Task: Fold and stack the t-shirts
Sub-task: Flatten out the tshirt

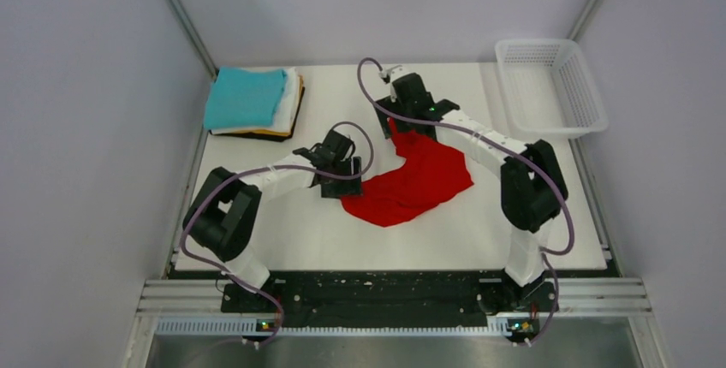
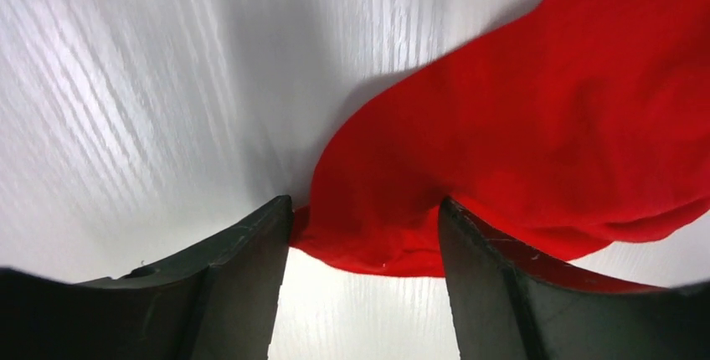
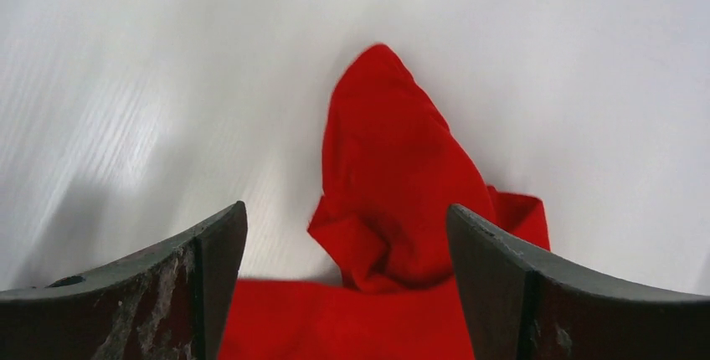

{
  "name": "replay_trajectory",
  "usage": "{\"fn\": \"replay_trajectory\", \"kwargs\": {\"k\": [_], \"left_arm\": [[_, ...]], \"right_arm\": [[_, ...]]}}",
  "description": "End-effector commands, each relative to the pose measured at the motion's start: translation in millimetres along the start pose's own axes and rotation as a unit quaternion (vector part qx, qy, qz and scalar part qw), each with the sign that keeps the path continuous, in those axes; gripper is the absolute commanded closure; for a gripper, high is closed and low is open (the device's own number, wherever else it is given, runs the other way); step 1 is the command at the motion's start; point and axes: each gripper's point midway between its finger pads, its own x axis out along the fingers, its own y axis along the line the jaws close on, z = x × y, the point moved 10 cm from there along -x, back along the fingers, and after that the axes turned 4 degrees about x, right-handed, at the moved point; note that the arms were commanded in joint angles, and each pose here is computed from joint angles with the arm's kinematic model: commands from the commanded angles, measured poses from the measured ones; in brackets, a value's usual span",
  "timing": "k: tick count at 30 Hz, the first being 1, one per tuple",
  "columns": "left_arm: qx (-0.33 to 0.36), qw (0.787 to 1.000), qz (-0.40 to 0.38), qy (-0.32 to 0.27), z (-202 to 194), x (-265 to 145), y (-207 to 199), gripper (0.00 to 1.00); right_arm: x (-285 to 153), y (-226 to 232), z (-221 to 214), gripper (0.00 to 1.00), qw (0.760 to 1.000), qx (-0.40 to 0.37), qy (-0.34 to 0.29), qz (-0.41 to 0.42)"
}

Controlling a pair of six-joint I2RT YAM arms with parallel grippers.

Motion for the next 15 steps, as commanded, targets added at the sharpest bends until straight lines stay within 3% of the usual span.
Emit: {"fn": "replay_trajectory", "kwargs": {"k": [1,6,9,11,15], "left_arm": [[-0.015,1.000,-0.006,0.018,-1,21,-5,0.34],[-0.003,0.999,0.003,0.036,-10,33,-15,0.51],[0.001,0.998,0.006,0.058,-14,43,-21,0.75],[-0.003,0.997,0.015,0.072,-17,47,-21,0.99],[-0.011,0.997,0.029,0.066,-21,42,-17,1.00]], "right_arm": [[23,9,23,0.16,0.999,-0.011,-0.010,-0.039],[63,15,27,0.21,0.998,-0.023,0.011,-0.049],[88,14,26,0.25,0.998,-0.025,0.028,-0.049],[100,11,27,0.27,0.998,-0.016,0.038,-0.050],[116,6,26,0.43,0.998,-0.022,0.051,-0.041]]}}
